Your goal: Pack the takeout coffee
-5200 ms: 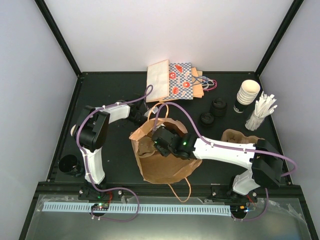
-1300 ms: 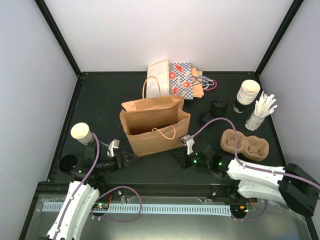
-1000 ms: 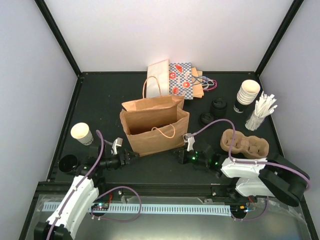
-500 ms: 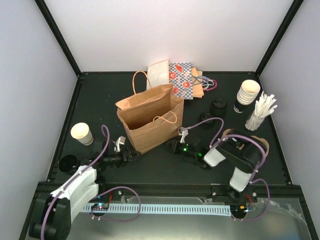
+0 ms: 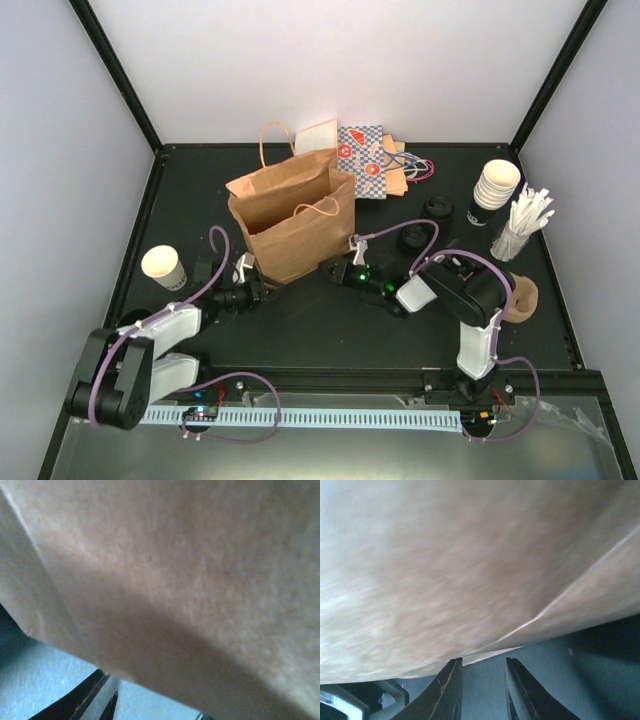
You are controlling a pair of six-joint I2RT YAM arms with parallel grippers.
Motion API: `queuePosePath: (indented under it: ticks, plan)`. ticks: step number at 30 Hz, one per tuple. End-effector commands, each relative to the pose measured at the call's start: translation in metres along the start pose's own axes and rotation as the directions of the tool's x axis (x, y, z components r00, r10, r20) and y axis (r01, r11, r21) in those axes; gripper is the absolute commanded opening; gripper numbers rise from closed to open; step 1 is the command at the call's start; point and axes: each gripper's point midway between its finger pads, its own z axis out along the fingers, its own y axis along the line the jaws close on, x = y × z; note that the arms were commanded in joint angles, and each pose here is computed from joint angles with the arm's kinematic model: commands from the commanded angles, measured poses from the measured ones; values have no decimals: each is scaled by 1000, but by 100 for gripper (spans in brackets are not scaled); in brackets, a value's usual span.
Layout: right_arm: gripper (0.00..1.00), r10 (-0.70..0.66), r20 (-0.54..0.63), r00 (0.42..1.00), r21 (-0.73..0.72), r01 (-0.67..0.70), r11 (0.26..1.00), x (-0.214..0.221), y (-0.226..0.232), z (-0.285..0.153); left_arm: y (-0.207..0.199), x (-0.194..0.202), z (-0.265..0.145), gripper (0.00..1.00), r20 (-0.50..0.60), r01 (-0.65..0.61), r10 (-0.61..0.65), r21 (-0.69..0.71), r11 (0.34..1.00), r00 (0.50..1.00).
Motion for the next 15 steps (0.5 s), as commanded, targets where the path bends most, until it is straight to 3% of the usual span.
queuePosePath:
  ticks: [1,8,15]
  plan:
    - [27,-36,15,999,-13,36,999,-26,5,5,-23,-33,7,43,58,-113,111,44,993,992]
    - [27,-38,12,999,17,38,999,-25,-6,-10,-19,-40,7,43,62,-132,132,-8,991,989]
    - [36,-132,-14,991,108,133,985,-15,-6,-53,-24,-37,-34,49,119,-168,193,-190,967,974]
